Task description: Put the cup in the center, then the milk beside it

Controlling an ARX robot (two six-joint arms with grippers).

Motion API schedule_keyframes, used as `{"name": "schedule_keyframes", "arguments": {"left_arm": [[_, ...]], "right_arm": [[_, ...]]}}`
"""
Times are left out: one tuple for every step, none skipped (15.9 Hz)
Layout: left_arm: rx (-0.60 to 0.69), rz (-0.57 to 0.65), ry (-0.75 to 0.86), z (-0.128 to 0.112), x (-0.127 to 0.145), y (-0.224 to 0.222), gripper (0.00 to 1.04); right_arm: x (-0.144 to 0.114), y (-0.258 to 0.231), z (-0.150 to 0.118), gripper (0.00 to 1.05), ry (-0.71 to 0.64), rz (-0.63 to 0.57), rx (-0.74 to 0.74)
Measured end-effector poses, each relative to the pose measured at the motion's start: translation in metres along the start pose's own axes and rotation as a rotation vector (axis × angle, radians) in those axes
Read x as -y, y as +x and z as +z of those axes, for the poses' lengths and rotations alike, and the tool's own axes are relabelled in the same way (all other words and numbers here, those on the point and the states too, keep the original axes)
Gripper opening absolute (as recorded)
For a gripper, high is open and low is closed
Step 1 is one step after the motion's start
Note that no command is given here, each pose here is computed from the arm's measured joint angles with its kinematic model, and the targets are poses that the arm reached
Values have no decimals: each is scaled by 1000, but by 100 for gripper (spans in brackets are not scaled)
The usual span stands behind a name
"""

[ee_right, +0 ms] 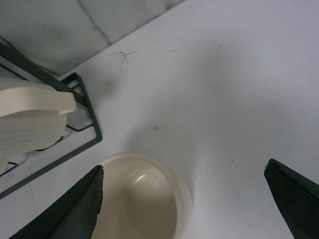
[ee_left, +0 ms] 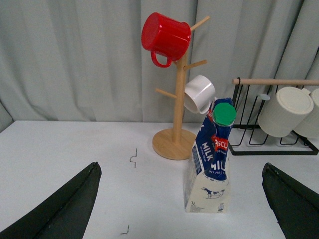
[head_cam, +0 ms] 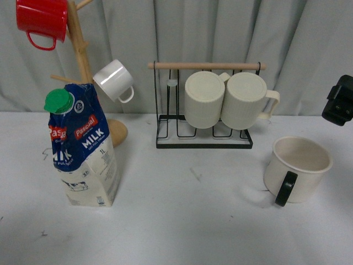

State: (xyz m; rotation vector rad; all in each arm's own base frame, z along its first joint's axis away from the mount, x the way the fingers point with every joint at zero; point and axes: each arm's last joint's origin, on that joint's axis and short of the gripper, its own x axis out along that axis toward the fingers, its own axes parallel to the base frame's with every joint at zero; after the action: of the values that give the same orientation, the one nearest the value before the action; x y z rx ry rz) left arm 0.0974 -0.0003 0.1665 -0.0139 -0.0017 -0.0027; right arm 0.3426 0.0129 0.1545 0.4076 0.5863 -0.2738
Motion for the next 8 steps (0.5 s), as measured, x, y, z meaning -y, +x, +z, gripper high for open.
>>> {"name": "schedule_keyframes", "arguments": {"left_arm": [[0,0,0,0,0,0,98],[0,0,0,0,0,0,98],[0,0,0,0,0,0,98],[0,0,0,0,0,0,98],[0,0,0,0,0,0,98],[0,0,0,0,0,0,98],[0,0,0,0,0,0,98],[0,0,0,0,0,0,98]], "right_arm": [[-2,11,0,98,-4,-29,-28],[-1,21,-3,98,-11,-56,-67],[2,30,-7,98,-17,-85,-112],[5,37,-11,98,-22,-111,-149],[7,41,-11,98,-22,-120,-171],[6,44,-10,98,-22,-121,-173],[4,45,-8,98,-22,-113,-182],[2,47,-8,98,-23,-107,-189]]}}
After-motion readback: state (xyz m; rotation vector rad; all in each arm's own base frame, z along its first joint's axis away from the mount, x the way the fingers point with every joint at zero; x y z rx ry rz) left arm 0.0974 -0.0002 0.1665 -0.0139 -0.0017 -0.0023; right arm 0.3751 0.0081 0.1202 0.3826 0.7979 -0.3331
